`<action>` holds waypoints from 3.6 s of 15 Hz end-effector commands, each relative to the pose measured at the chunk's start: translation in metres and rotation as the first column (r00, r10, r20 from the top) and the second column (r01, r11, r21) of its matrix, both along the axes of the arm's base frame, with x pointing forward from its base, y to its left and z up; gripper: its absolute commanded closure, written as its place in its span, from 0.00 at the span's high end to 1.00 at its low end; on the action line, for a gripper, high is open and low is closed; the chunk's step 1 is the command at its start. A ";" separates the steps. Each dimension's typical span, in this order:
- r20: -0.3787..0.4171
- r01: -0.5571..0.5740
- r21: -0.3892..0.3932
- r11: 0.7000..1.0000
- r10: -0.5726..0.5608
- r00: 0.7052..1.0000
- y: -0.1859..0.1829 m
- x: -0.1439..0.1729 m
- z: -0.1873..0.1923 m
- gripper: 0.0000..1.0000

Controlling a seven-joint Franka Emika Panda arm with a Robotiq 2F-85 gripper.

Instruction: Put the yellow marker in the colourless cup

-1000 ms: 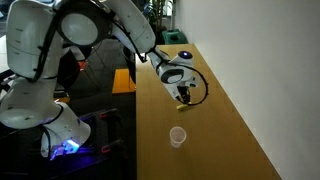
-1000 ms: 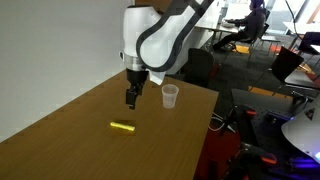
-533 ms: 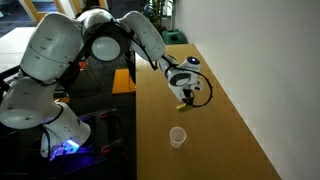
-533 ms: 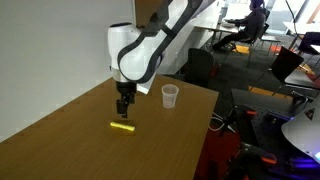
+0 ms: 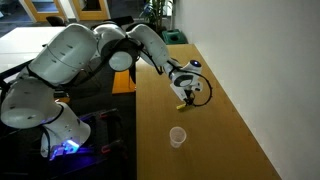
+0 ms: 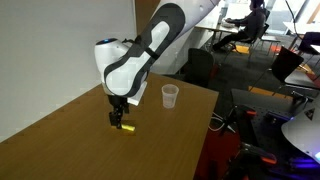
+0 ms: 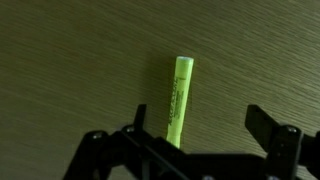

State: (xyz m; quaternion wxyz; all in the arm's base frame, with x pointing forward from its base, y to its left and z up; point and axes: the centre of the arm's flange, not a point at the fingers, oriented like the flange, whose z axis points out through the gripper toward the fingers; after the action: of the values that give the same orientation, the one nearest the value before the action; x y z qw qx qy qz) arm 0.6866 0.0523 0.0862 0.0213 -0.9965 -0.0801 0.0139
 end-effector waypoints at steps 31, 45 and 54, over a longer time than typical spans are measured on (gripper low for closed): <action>0.027 0.228 -0.055 0.972 -0.227 0.973 -0.003 -0.017 0.051 0.05; 0.344 0.719 -0.153 0.678 -0.646 0.682 -0.065 -0.046 0.106 0.05; 0.628 0.940 -0.161 0.301 -0.704 0.332 -0.071 -0.052 0.127 0.05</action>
State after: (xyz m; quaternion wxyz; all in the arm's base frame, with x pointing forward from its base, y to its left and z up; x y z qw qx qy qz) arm 0.6479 -0.0219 0.2044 -0.2124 -0.8610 0.4202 -0.1925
